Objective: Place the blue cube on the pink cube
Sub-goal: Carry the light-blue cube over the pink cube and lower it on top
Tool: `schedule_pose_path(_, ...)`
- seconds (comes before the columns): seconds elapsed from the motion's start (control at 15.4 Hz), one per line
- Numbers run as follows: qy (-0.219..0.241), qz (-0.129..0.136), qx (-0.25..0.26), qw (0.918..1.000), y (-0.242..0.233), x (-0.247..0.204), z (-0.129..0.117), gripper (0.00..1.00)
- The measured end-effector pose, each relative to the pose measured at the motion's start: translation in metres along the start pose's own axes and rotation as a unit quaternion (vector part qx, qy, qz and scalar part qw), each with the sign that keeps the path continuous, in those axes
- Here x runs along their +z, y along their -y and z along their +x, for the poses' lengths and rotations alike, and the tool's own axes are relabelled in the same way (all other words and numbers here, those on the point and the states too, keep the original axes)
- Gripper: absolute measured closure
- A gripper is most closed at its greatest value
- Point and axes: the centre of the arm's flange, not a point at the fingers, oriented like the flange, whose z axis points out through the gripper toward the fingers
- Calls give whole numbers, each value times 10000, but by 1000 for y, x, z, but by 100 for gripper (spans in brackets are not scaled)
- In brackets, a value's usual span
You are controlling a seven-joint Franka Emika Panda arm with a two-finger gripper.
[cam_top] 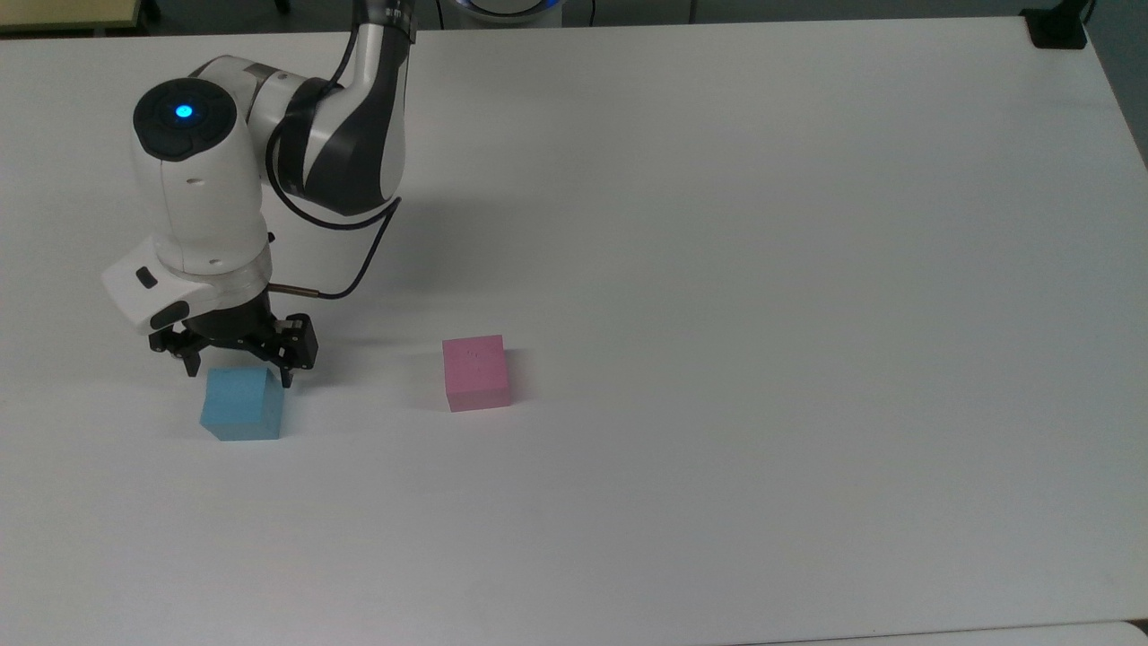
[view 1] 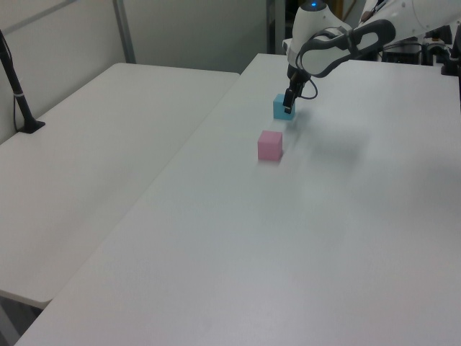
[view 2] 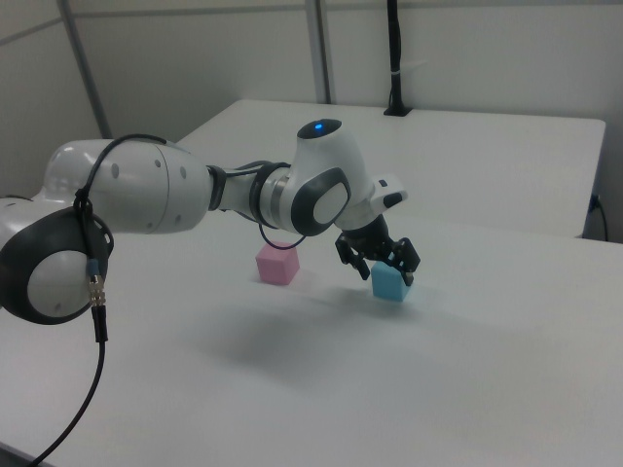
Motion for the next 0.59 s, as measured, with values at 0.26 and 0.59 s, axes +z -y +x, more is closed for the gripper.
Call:
schedule_pose_path(0.26, -131, -19, 73, 9999, 4, 10, 2, 0)
schedule_pose_path(0.59, -176, 27, 84, 9998, 15, 9, 5, 28)
